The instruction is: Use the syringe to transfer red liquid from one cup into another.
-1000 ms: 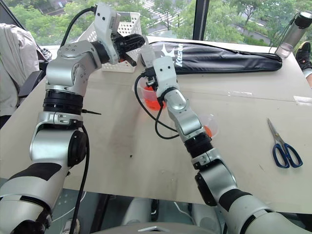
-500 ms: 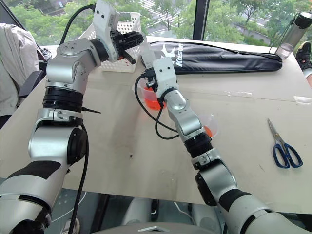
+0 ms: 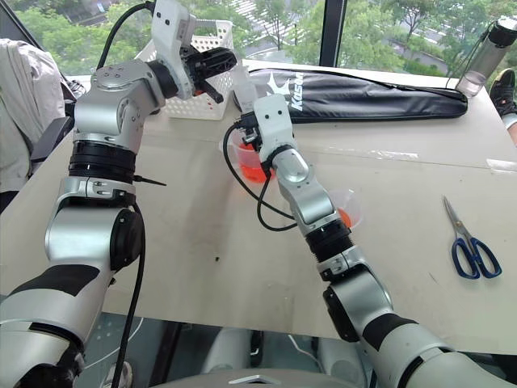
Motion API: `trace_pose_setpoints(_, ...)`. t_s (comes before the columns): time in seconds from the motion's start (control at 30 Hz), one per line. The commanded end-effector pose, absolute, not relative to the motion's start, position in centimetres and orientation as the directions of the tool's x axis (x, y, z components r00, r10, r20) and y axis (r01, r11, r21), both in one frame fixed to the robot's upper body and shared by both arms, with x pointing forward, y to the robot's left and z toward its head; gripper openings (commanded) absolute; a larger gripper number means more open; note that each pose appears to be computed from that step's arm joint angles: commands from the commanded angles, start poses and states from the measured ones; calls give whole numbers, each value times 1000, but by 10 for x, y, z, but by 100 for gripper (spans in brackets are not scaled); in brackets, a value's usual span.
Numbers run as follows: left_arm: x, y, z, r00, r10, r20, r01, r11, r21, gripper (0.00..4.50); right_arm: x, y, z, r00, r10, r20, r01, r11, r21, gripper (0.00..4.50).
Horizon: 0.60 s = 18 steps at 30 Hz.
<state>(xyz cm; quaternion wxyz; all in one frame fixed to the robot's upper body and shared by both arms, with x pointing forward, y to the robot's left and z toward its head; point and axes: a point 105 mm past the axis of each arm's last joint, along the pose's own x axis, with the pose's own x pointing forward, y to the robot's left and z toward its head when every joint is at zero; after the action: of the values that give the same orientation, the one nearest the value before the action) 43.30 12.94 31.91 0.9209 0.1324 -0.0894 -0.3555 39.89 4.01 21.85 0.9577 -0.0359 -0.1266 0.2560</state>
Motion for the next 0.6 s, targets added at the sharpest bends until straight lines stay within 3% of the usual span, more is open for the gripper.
trace_pose_setpoints(0.03,422,136,366,724,-658,206,562,737,377,0,382,66,227,784,562,263,-556,825,-107,144)
trace_pose_setpoints(0.27,416,136,361,684,-701,201,632,708,316,0,382,66,229,782,560,273,-554,826,-107,144)
trace_pose_setpoints(0.3,414,135,359,672,-715,192,651,694,307,69,382,65,229,782,560,275,-553,826,-107,144)
trace_pose_setpoints(0.37,412,138,360,674,-709,210,650,703,288,134,382,65,230,781,557,283,-552,827,-106,144)
trace_pose_setpoints(0.53,397,157,353,670,-716,195,701,697,149,372,382,62,235,781,543,308,-540,835,-102,144)
trace_pose_setpoints(0.6,385,163,344,648,-743,168,738,667,101,380,383,61,237,782,538,315,-536,838,-102,144)
